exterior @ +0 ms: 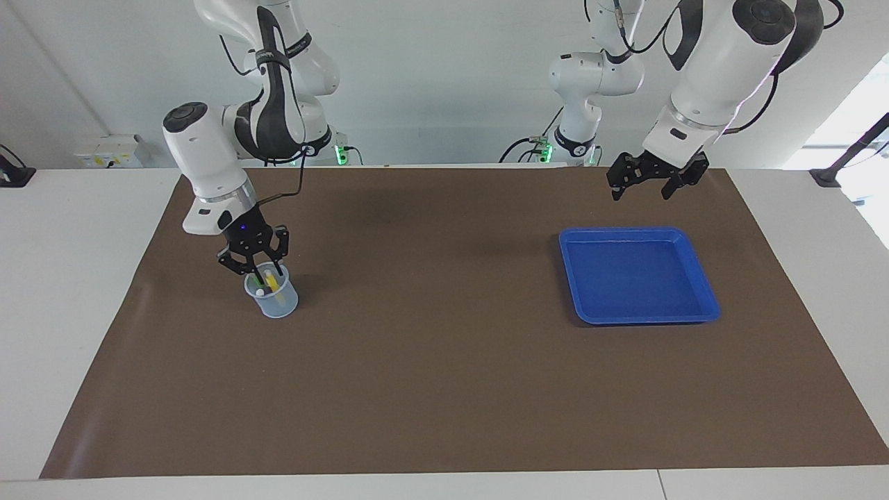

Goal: Transfer and insert pens with both arms
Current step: 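Insert the yellow pen into the cup while the left gripper withdraws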

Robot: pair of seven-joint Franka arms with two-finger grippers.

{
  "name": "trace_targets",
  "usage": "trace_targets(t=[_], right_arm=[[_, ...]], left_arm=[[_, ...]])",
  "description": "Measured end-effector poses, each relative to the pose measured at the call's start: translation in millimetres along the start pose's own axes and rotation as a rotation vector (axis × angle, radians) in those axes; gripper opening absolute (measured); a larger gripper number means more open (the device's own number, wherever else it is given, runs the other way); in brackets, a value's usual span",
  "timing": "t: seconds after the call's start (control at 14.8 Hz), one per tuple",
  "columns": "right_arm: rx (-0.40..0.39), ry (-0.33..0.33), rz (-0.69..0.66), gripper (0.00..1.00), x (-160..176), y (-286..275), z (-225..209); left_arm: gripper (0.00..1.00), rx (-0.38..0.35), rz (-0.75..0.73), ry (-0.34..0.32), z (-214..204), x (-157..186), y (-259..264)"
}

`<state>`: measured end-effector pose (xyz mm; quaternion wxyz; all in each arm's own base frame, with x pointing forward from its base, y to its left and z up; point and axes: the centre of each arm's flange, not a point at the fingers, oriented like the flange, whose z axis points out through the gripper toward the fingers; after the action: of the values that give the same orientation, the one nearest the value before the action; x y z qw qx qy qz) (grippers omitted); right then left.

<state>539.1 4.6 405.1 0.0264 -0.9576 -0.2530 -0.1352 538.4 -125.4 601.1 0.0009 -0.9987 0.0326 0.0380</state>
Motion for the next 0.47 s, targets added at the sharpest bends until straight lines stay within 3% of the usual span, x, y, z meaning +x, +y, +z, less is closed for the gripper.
trace_targets(t=[0.14,0.27,0.41,0.47], right_arm=[[0.000,0.000,0.000,0.71,0,0,0],[-0.002,0.004,0.000,0.75,2,1,-2],[-0.009,0.016,-0.002,0.96,6,2,-7],[-0.009,0.020,-0.003,1.00,9,3,-11]], left_arm=[[1.00,-0.001,0.000,0.013,-8,-5,0],[1.00,0.000,0.000,0.022,-17,-12,-1],[1.00,0.000,0.001,0.025,-19,-15,-1],[1.00,0.000,0.001,0.024,-19,-15,-1]])
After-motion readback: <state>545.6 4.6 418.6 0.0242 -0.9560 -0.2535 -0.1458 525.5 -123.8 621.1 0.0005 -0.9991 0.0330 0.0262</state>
